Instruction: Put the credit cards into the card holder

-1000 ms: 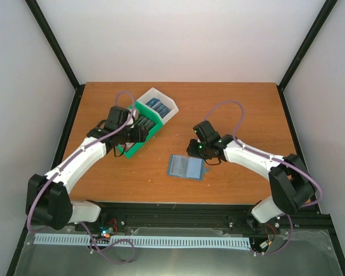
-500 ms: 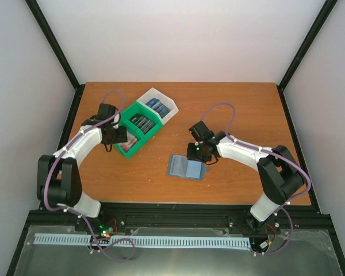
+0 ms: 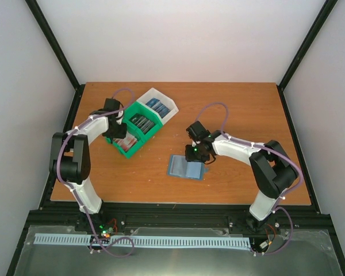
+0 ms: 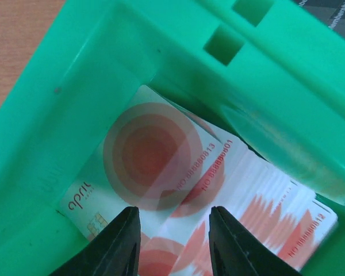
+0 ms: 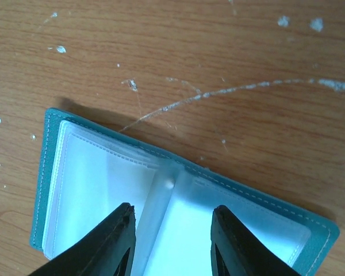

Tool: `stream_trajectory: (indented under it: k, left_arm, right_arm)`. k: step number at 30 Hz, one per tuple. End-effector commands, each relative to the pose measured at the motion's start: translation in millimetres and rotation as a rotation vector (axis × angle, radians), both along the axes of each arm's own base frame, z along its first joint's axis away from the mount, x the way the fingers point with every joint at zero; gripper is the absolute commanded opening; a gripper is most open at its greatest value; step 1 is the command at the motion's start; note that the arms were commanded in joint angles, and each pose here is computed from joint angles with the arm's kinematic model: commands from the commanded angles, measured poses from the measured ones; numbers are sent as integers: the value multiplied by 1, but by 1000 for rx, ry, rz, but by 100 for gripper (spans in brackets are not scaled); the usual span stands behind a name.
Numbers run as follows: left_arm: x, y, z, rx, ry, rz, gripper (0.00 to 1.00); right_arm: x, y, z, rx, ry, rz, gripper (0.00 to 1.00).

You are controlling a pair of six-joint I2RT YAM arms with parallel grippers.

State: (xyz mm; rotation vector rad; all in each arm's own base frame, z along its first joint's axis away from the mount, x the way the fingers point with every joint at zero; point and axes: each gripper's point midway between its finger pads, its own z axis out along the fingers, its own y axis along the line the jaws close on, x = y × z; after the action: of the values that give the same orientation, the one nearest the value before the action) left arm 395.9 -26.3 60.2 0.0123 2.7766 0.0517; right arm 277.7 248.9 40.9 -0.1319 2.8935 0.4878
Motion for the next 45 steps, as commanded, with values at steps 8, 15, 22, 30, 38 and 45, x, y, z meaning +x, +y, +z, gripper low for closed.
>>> stream_trajectory:
  k: [8,15,22,30,38,45]
  left_arm:
    - [16,10,-12,74,15,-73,28]
    - [12,15,-21,122,18,-124,24]
    - [24,18,-16,146,-3,-118,9]
    - [33,21,-1,170,-30,-120,6]
    - [34,21,2,167,-27,-123,6]
    - [31,24,2,124,-3,-97,7]
  right_arm:
    - [6,-11,-6,-109,-33,127,37]
    - [18,-20,-6,-118,-37,118,37]
    - [27,-28,-4,-150,-52,126,36]
    - [42,-34,1,-169,-77,116,36]
    - [46,-37,1,-173,-76,105,35]
    - [45,-40,0,-180,-73,102,35]
